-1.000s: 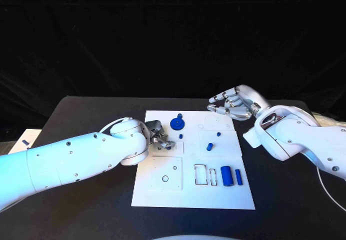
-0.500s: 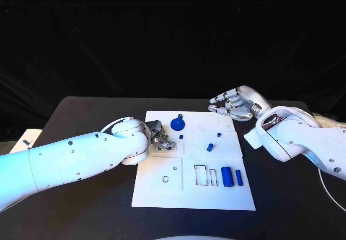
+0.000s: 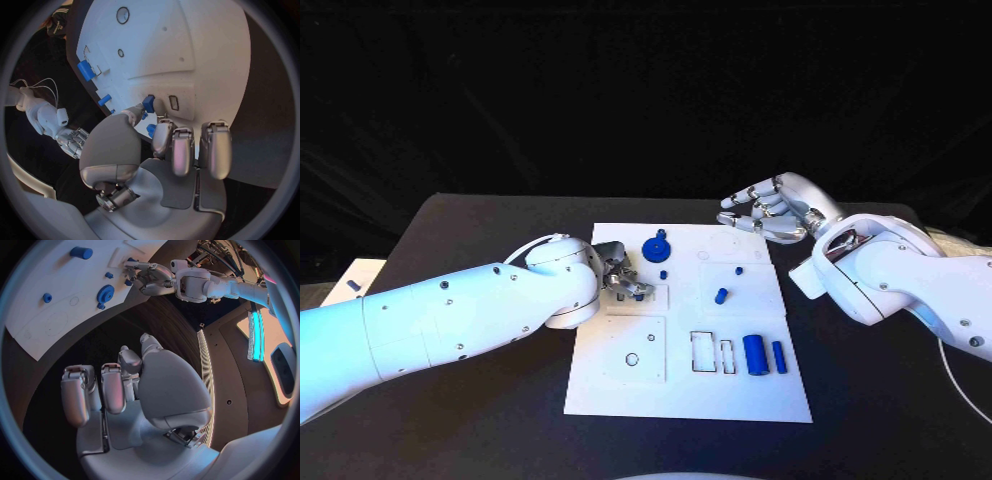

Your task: Assemble the parts on the task board

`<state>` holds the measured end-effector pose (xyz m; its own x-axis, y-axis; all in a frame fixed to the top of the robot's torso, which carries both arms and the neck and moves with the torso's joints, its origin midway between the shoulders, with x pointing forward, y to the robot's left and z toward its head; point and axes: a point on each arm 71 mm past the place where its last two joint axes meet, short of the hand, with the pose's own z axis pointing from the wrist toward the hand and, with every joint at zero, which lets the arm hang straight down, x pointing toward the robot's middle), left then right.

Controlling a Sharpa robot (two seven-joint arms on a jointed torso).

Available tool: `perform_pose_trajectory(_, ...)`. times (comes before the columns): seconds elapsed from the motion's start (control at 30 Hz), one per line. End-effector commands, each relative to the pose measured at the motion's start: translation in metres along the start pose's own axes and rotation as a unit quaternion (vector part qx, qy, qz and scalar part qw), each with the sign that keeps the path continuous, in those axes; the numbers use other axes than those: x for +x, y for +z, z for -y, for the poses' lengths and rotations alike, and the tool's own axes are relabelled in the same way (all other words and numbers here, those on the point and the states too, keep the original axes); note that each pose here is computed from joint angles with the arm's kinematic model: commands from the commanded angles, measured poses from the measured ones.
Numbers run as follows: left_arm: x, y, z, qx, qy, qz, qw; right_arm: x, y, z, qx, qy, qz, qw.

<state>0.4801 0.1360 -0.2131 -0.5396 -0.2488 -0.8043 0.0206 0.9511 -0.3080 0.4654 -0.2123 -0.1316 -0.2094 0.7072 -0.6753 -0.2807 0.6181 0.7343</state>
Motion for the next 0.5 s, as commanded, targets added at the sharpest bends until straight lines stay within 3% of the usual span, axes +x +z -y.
perform_pose_trajectory(0.03,0.0155,0.0014,-0.0042,-0.023,0.011,-0.042,0.999,0.0013,-0.0001,-0.0012,-0.005,-0.001,-0.006,1.0)
perform_pose_trajectory(0.5,0.0152,0.0018,-0.0063,-0.026,0.011,-0.044,0.999,0.0013,0.0,-0.001,-0.005,-0.001,-0.006,1.0)
